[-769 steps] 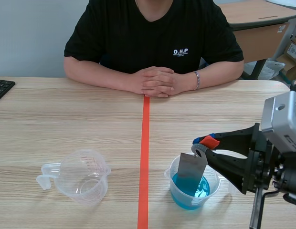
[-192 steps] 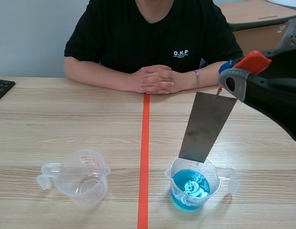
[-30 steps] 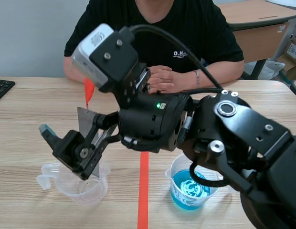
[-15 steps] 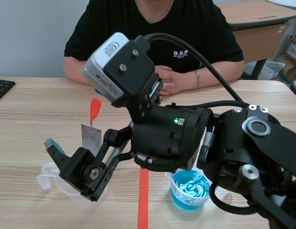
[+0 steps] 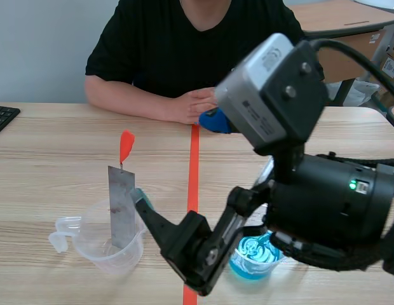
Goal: Do the redox reaction experiment.
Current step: 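Return to the home posture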
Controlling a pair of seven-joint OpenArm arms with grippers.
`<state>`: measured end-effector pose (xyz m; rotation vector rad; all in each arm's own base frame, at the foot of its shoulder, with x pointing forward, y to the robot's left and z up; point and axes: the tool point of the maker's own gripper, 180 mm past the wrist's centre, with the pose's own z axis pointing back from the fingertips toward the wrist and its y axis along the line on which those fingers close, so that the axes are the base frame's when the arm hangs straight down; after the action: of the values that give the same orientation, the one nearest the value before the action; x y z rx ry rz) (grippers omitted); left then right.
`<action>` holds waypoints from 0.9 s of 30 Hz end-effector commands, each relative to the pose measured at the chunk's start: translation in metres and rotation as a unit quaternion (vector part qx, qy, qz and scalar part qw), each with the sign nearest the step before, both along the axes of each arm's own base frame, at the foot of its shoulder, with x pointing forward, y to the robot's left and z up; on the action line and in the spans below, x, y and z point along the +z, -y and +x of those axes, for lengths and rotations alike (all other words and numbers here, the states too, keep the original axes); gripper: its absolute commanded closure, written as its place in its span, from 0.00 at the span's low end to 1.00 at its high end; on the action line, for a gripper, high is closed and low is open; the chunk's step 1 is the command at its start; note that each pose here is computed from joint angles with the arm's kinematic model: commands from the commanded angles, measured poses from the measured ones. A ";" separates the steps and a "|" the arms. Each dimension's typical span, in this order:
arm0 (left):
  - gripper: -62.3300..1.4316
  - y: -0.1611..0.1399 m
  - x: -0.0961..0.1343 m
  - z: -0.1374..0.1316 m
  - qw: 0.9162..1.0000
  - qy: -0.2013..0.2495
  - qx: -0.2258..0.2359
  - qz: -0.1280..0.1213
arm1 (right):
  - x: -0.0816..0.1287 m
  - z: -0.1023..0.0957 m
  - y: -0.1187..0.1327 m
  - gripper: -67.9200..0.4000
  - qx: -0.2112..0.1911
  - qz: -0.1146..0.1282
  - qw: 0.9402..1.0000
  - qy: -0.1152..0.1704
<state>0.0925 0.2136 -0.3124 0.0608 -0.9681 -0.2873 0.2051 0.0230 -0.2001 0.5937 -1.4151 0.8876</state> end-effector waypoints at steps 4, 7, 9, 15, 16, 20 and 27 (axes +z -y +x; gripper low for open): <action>0.91 0.004 0.006 0.004 1.000 0.013 -0.004 -0.006 | 0.012 0.006 0.028 0.00 -0.048 0.002 0.999 0.020; 0.91 0.004 0.006 0.005 1.000 0.013 -0.004 -0.006 | 0.010 0.007 0.046 0.00 -0.076 -0.006 0.997 0.020; 0.91 0.004 0.006 0.005 1.000 0.013 -0.009 -0.005 | 0.010 0.008 0.059 0.00 -0.092 -0.012 0.995 0.022; 0.91 0.004 0.009 0.012 0.999 0.014 -0.036 -0.003 | 0.008 0.005 0.091 0.00 -0.133 -0.015 0.991 0.016; 0.91 0.004 0.010 0.014 0.999 0.015 -0.039 -0.005 | 0.008 0.004 0.094 0.00 -0.136 -0.016 0.990 0.015; 0.91 0.006 0.015 0.021 0.998 0.023 -0.058 -0.010 | 0.008 -0.005 0.096 0.00 -0.138 -0.018 0.990 0.005; 0.78 0.024 0.038 0.042 0.992 0.060 -0.109 -0.024 | 0.014 -0.011 0.093 0.00 -0.140 -0.018 0.990 0.003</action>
<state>0.1278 0.1993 -0.2872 -0.0469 -1.0522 -0.4574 0.1913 -0.0721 -0.1979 0.3478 -1.4009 0.6917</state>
